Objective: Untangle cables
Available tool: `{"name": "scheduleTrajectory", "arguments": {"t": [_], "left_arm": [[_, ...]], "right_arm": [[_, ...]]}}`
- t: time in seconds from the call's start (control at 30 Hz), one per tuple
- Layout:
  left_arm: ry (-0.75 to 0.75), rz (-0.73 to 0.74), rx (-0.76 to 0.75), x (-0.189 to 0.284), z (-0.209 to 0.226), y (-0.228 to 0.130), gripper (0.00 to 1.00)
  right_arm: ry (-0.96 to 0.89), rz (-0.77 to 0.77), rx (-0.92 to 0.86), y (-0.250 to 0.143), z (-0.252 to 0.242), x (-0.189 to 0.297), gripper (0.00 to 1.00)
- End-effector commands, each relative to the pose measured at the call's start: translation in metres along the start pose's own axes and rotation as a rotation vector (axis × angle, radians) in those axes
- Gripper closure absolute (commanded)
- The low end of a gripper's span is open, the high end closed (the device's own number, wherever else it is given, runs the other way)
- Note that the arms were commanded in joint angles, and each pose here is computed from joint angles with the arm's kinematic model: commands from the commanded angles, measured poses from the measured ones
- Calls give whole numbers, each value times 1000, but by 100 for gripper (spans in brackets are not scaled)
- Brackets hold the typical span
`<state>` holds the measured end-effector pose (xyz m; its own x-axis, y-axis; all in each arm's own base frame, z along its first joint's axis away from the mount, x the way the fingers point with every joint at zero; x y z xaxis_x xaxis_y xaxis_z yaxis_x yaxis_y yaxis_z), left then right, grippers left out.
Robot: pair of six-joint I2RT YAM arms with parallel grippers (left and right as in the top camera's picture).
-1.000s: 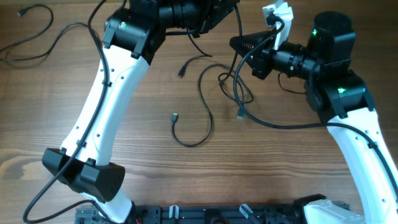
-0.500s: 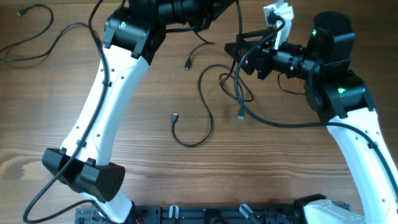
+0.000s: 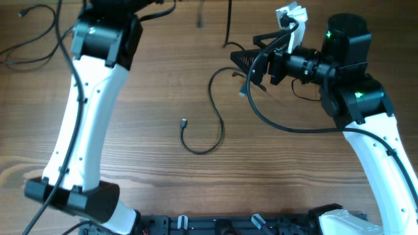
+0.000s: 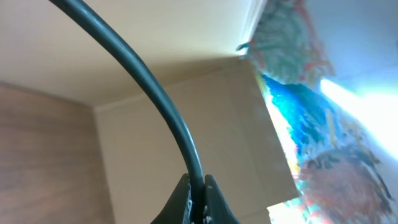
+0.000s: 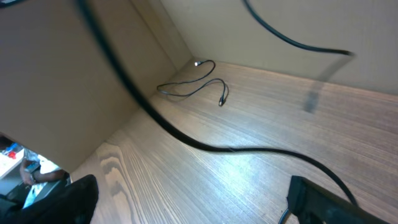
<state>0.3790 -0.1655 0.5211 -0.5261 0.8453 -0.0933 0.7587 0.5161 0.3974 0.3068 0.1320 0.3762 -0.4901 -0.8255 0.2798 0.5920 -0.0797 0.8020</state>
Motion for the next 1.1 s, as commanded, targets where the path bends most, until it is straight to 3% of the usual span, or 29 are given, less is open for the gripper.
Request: {"name": "scheduleTrajectory", "arguments": {"t": [0.0, 0.2, 0.4, 0.67, 0.73, 0.83, 0.87, 0.9, 1.07], "left_arm": [[-127, -30, -110, 17, -44, -2, 96], [-286, -83, -259, 25, -75, 1, 96], [-394, -123, -311, 41, -105, -2, 96], [-389, -128, -307, 44, -108, -3, 96], [-387, -128, -305, 44, -108, -3, 96], [-362, -151, -307, 49, -103, 5, 96], [-345, -169, -310, 53, -100, 11, 96], [-295, -206, -287, 57, -92, 20, 96], [-108, -356, -242, 73, -61, 50, 96]], "right_arm": [[-10, 13, -11, -3, -4, -3, 0], [-29, 39, -37, -8, -6, -3, 0], [-216, 75, -103, -19, -25, -3, 0], [-238, 346, -245, -71, -82, -50, 2], [-212, 402, -276, -84, -90, -61, 8], [-171, 480, -334, -100, -91, -70, 31], [-168, 492, -344, -102, -89, -70, 42], [-155, 505, -359, -103, -84, -66, 78], [-154, 540, -395, -105, -73, -54, 79]]}}
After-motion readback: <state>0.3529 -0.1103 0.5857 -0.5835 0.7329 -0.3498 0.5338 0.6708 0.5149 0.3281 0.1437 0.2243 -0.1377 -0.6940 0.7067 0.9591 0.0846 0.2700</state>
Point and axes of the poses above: each gripper's point midway between its finger pads, its own x axis back along the fingers, its own z axis along the line the jaws close on, y = z × x, the point moved 9 cm from there along x, back along the fingers, and after that the axes turned 5 degrees about -x, right-handed, at the moved point
